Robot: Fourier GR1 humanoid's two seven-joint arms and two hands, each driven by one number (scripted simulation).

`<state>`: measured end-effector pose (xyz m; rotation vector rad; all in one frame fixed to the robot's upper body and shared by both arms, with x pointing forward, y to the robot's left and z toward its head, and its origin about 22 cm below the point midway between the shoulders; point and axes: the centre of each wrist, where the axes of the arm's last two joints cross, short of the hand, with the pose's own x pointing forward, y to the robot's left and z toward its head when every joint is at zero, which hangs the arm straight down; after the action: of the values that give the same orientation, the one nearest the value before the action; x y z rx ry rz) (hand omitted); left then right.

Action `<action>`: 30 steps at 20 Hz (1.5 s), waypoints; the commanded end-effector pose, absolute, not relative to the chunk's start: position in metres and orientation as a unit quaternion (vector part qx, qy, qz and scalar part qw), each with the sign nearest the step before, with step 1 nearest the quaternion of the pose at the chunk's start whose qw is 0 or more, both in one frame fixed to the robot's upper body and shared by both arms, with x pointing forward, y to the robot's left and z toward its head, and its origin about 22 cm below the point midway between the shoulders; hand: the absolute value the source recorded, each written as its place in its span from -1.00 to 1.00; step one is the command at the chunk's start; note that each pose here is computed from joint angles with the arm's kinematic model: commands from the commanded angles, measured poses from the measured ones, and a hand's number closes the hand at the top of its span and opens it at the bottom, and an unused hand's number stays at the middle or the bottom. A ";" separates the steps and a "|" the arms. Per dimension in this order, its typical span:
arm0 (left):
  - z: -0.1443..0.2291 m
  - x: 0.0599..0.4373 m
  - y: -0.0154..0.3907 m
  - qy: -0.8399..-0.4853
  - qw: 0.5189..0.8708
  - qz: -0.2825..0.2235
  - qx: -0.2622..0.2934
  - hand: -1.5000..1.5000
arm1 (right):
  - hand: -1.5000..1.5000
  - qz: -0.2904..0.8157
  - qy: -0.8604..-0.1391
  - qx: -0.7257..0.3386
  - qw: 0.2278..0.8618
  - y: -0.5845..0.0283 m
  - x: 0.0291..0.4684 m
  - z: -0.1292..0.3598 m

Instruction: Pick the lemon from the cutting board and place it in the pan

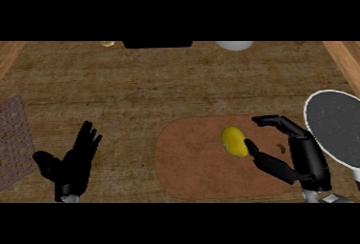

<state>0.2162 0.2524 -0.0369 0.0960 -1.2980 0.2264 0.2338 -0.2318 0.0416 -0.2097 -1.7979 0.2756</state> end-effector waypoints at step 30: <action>-0.033 0.231 0.243 -0.583 0.804 0.111 0.031 0.00 | -1.00 0.411 -0.450 -0.382 0.694 -0.139 0.294 0.127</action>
<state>0.2281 0.2462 -0.0322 0.0530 -1.2835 0.2389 0.2724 -0.1700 0.1155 -0.8548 -1.0709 0.8475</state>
